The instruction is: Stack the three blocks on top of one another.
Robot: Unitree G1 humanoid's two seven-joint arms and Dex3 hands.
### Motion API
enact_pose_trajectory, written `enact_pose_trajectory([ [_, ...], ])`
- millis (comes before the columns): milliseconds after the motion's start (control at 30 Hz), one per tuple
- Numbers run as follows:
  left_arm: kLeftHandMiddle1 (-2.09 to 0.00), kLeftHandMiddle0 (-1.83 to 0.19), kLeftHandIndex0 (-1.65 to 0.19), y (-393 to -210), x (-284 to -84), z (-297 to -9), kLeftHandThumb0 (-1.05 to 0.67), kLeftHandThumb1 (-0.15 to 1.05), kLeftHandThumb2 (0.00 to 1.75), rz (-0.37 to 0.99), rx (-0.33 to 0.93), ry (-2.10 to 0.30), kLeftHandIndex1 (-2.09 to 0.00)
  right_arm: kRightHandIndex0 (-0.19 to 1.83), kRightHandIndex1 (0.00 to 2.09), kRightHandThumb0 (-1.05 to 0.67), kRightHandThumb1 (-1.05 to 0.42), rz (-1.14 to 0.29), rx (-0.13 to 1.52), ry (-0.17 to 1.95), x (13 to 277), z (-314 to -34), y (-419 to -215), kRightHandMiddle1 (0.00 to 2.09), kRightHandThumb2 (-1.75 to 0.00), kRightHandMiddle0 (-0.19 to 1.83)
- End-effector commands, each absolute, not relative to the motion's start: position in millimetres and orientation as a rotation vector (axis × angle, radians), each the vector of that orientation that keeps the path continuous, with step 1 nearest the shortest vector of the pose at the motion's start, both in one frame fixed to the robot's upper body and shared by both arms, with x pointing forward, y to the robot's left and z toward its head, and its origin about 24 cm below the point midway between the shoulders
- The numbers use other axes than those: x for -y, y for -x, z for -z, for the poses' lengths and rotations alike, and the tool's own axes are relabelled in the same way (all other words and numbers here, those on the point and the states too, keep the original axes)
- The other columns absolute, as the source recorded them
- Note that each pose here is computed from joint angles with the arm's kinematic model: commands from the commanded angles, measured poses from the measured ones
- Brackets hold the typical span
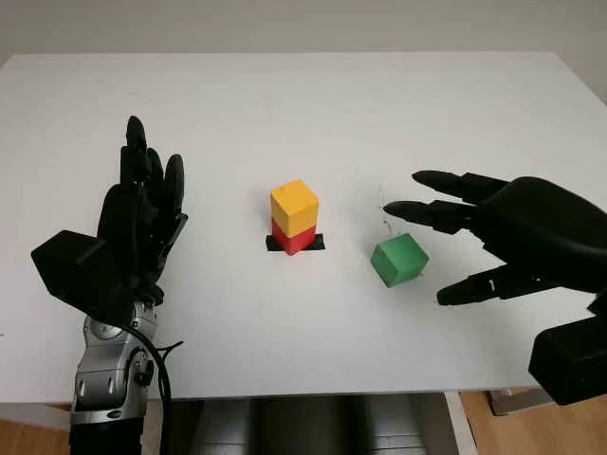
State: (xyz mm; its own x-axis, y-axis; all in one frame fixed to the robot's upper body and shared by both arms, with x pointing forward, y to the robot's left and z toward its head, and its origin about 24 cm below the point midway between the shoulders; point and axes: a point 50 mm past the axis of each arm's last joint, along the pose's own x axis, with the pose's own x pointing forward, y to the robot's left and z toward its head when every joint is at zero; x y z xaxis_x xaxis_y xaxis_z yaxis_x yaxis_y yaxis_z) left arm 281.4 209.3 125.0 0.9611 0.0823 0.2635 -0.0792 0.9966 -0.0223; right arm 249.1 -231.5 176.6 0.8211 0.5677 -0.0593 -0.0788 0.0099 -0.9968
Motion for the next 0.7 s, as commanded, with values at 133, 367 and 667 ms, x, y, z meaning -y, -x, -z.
enact_pose_trajectory([
  [133,-0.02,0.19,0.16,-280.1,-212.7,-127.8,-0.7,1.05,0.45,-0.081,0.285,-0.007,-0.06,0.14,0.03,-0.7,-0.93,-0.506,0.441,1.46,228.7,-169.9,-257.3,0.02,-0.05,0.25],
  [367,-0.01,0.19,0.18,-280.3,-214.7,-127.5,-0.69,1.05,0.47,-0.07,0.286,-0.012,-0.05,0.16,0.05,-0.66,-0.93,-0.485,0.455,1.463,231.4,-166.2,-259.9,0.06,-0.05,0.31],
  [667,-0.01,0.19,0.17,-281.4,-213.4,-127.6,-0.68,1.05,0.46,-0.073,0.291,-0.007,-0.05,0.17,0.06,-0.56,-0.92,-0.474,0.404,1.477,238.3,-161.5,-265.2,0.09,-0.05,0.38],
])
